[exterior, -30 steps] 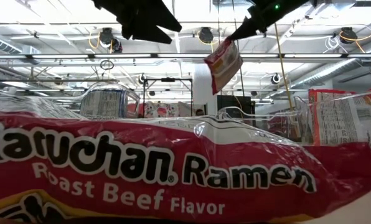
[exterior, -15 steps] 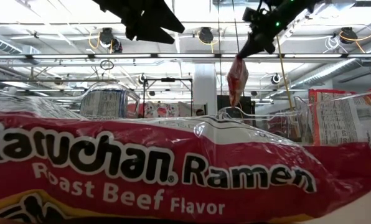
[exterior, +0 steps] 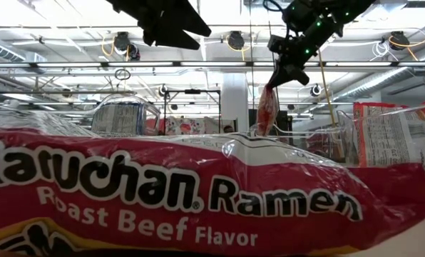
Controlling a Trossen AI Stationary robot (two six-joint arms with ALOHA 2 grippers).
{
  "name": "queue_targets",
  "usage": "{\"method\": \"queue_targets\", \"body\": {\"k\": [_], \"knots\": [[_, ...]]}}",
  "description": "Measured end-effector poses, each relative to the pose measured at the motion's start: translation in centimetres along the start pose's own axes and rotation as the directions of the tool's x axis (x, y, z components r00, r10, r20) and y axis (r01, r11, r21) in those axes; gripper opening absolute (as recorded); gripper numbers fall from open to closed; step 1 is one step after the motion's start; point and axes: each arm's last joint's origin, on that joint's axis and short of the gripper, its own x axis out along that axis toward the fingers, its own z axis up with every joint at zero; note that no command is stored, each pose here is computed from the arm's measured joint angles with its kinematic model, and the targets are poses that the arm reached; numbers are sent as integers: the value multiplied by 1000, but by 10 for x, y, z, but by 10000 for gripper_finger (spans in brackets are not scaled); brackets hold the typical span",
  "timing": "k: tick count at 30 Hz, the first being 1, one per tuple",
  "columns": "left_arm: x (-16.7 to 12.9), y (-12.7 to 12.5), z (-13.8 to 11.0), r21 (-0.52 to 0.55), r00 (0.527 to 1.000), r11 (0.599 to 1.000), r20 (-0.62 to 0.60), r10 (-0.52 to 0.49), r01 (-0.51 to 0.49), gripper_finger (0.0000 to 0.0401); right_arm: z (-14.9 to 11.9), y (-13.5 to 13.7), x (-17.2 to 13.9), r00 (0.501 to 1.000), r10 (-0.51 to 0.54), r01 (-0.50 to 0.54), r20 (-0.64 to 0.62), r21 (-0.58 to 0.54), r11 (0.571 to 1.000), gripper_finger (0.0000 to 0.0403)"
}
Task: Sort Maruchan noodles
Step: Put the top red noodle pack into the top transparent bin
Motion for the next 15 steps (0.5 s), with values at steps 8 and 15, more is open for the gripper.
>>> {"method": "queue_targets", "body": {"k": [8, 15], "knots": [[-1, -1, -1, -19, 1000, 1000, -11, -4, 4, 319, -1, 2, 3, 1000, 17, -17, -12, -3, 1000, 0], [-3, -6, -2, -21, 1000, 1000, -9, -20, 20, 319, -8, 3, 7, 996, 89, -89, -2, 15, 996, 0]]}}
